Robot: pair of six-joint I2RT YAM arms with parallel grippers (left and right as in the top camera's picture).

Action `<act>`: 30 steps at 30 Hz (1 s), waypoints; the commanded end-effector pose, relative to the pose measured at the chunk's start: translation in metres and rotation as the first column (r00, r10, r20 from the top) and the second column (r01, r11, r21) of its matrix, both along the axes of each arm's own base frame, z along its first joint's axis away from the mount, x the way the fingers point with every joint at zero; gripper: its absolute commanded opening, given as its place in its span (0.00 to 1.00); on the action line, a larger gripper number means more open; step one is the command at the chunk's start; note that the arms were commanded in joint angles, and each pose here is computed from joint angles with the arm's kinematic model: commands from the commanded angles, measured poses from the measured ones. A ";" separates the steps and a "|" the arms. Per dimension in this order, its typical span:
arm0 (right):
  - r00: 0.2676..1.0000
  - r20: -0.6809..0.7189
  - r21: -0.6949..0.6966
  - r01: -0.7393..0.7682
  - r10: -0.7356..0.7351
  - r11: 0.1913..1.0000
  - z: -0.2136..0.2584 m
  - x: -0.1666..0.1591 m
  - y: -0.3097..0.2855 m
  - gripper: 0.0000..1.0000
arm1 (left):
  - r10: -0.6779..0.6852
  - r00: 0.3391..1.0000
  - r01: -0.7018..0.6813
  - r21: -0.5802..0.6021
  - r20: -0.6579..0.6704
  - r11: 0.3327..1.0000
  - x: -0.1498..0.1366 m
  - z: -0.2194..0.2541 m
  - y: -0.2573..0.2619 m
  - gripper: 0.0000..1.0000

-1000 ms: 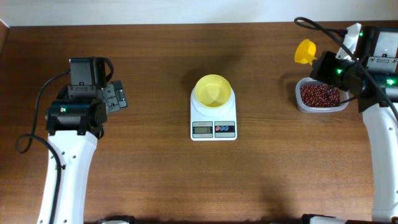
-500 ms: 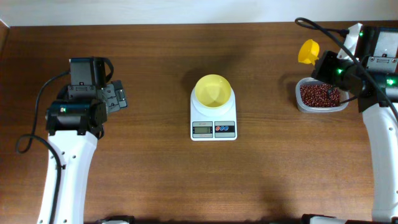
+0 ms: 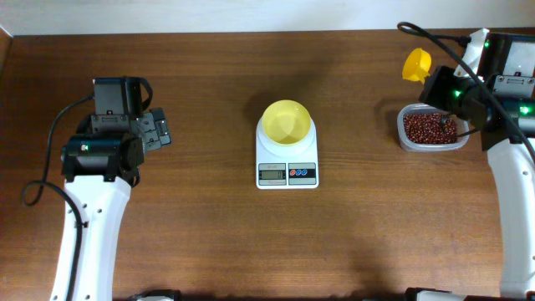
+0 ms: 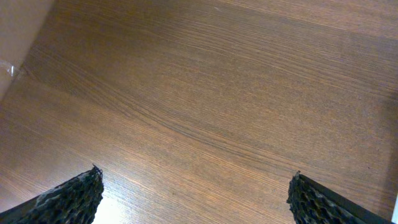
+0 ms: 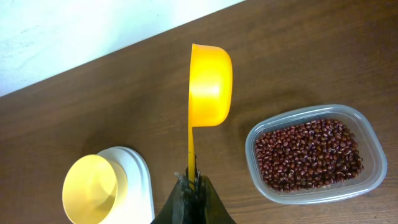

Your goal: Scoop item into bowl and weigh 50g on scale

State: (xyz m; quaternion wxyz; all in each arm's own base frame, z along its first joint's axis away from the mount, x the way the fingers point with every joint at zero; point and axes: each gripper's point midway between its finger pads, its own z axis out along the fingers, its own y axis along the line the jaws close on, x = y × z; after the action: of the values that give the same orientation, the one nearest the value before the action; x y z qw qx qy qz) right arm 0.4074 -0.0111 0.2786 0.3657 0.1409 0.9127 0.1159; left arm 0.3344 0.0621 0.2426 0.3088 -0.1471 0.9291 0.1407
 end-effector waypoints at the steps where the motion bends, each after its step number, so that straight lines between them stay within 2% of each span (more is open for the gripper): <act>1: 1.000 0.018 -0.010 0.001 0.000 1.000 0.008 -0.001 -0.002 0.04 | 0.013 1.000 -0.013 0.011 0.009 1.000 -0.001 0.004 0.003 0.99; 15: 1.000 -0.018 -0.011 0.003 -0.003 1.000 0.002 -0.007 -0.002 0.04 | 0.013 1.000 -0.013 0.011 0.009 1.000 -0.001 0.004 0.003 0.99; 17: 1.000 -0.019 -0.011 0.003 -0.003 1.000 0.001 -0.007 -0.002 0.04 | 0.012 0.997 -0.013 0.011 0.073 1.000 0.011 0.013 0.003 0.99; 19: 1.000 -0.020 -0.010 0.003 -0.003 1.000 0.001 -0.008 -0.002 0.04 | 0.011 0.997 -0.012 0.009 0.076 1.000 0.012 0.013 0.003 0.99; 21: 1.000 -0.020 -0.010 0.003 -0.003 1.000 0.001 -0.008 -0.002 0.04 | -0.050 0.995 0.056 -0.074 0.088 0.996 0.017 0.010 -0.014 0.99; 22: 1.000 -0.021 -0.010 0.003 -0.003 1.000 0.001 -0.008 -0.002 0.04 | -0.122 0.989 0.134 -0.171 0.082 0.976 0.017 0.005 -0.036 0.99; 23: 1.000 -0.020 -0.010 0.003 -0.003 1.000 0.001 -0.008 -0.002 0.04 | -0.225 0.972 0.236 -0.229 0.072 0.945 0.015 0.001 -0.055 0.99; 24: 1.000 -0.025 -0.010 0.003 -0.003 1.000 0.000 -0.008 -0.002 0.04 | -0.435 0.898 0.437 -0.276 0.070 0.856 0.010 -0.002 -0.085 0.99; 25: 0.999 -0.032 -0.009 0.003 -0.003 1.000 -0.001 -0.010 -0.001 0.04 | -0.667 0.737 0.658 -0.342 0.109 0.671 -0.007 -0.003 -0.123 0.99; 26: 0.999 -0.034 -0.009 0.003 -0.003 1.000 -0.001 -0.010 -0.001 0.04 | -0.784 0.602 0.763 -0.399 0.152 0.509 -0.027 -0.002 -0.148 0.99; 27: 0.999 -0.033 -0.009 0.003 -0.003 1.000 -0.001 -0.010 -0.001 0.04 | -0.816 0.555 0.783 -0.434 0.161 0.447 -0.039 -0.004 -0.156 0.99; 30: 0.999 -0.033 -0.009 0.003 -0.003 1.000 -0.001 -0.010 -0.001 0.04 | -0.862 0.487 0.793 -0.482 0.138 0.371 -0.059 -0.010 -0.178 0.99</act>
State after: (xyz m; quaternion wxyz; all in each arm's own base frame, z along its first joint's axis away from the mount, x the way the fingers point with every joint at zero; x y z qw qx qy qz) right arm 0.3979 -0.0102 0.2699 0.3411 0.1451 0.9217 0.1146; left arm 0.2886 -0.0798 0.2262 0.2234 0.1928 0.9341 -0.2008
